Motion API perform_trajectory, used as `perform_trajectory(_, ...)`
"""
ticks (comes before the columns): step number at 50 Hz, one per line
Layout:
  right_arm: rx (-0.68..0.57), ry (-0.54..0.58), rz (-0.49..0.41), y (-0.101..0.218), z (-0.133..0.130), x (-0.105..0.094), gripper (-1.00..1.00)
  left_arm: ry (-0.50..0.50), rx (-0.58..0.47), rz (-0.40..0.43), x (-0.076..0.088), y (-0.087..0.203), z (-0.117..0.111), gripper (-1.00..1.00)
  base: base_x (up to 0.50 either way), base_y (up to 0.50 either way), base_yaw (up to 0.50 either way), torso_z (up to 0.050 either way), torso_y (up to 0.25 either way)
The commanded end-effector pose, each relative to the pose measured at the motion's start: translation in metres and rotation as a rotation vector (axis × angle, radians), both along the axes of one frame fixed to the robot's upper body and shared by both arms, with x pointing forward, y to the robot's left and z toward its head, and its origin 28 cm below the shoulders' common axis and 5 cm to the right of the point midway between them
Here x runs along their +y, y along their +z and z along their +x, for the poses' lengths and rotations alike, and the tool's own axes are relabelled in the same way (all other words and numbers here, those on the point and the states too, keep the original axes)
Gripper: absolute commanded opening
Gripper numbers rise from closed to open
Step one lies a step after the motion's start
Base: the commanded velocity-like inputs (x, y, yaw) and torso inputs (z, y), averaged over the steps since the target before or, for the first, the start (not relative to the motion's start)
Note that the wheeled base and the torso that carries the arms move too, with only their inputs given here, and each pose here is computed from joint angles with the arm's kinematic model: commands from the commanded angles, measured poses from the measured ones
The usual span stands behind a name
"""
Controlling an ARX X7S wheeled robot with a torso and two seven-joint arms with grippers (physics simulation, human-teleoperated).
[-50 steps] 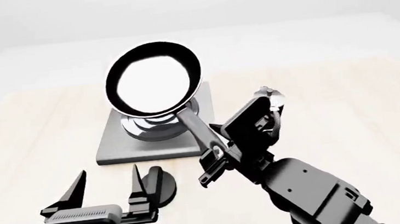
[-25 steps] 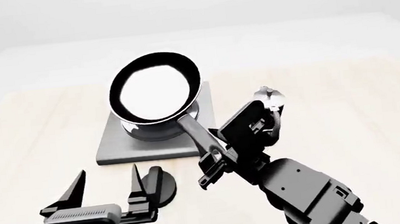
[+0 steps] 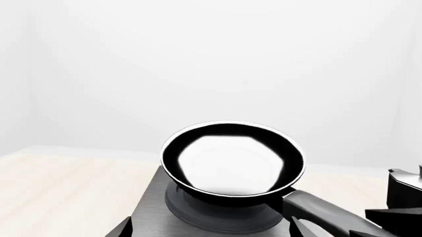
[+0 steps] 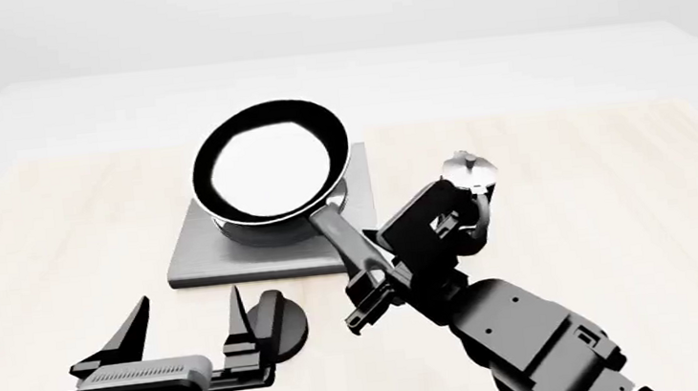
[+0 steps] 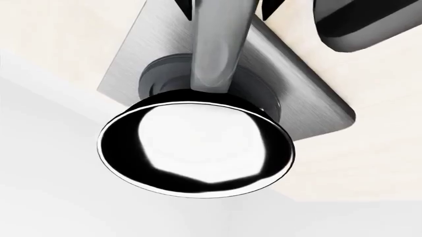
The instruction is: Put the frying pan on the stove.
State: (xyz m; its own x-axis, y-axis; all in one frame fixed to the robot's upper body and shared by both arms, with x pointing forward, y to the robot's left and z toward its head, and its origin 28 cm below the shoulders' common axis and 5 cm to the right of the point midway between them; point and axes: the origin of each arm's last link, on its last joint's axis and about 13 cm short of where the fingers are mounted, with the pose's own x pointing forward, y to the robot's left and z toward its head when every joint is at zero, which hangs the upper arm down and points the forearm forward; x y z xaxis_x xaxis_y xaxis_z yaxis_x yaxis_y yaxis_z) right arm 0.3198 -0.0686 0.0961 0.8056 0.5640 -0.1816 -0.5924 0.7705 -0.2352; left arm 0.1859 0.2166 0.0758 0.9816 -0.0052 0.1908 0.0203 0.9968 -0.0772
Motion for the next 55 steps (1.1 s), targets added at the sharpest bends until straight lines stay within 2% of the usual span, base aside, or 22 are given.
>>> perform_trajectory(1, -0.103, -0.037, 0.013, 0.018, 0.008, 0.002, -1.00, -0.001, 0.000, 0.000, 0.000, 0.000, 0.000, 1.00, 0.00, 0.00, 0.00, 0.000, 0.000)
perform_trajectory(8, -0.103, -0.041, 0.007, 0.017, 0.008, 0.002, -1.00, -0.001, 0.000, -0.001, 0.000, 0.000, 0.000, 1.00, 0.00, 0.00, 0.00, 0.000, 0.001)
perform_trajectory(9, -0.102, -0.040, 0.006, 0.017, 0.008, 0.002, 1.00, 0.000, 0.000, 0.000, 0.000, 0.000, 0.000, 1.00, 0.00, 0.00, 0.00, 0.000, 0.000)
perform_trajectory(18, -0.113, -0.035, 0.005, 0.020, 0.005, 0.003, 1.00, -0.001, 0.000, -0.001, 0.000, 0.001, 0.000, 1.00, 0.00, 0.00, 0.00, 0.000, 0.000)
perform_trajectory(36, -0.196, 0.000, 0.047, 0.044, -0.017, 0.002, 1.00, -0.001, -0.001, 0.001, 0.000, 0.000, 0.000, 1.00, 0.00, 0.00, 0.00, 0.000, 0.000)
perform_trajectory(48, -0.305, -0.096, 0.194, 0.055, -0.034, -0.002, 1.00, 0.010, -0.007, -0.002, 0.002, 0.002, 0.000, 1.00, 0.00, 0.00, 0.00, 0.000, 0.000)
perform_trajectory(50, -0.338, -0.124, 0.195, 0.056, -0.036, -0.003, 1.00, 0.014, -0.011, -0.001, 0.003, 0.003, 0.000, 1.00, 0.00, 0.00, 0.00, 0.000, 0.000)
perform_trajectory(51, -0.358, -0.143, 0.231, 0.059, -0.037, -0.005, 1.00, 0.015, -0.015, -0.001, 0.003, 0.004, -0.001, 1.00, 0.00, 0.00, 0.00, 0.000, 0.000)
perform_trajectory(55, -0.380, -0.163, 0.245, 0.058, -0.045, -0.007, 1.00, 0.017, -0.020, -0.003, 0.004, 0.006, -0.002, 1.00, 0.00, 0.00, 0.00, 0.000, 0.000)
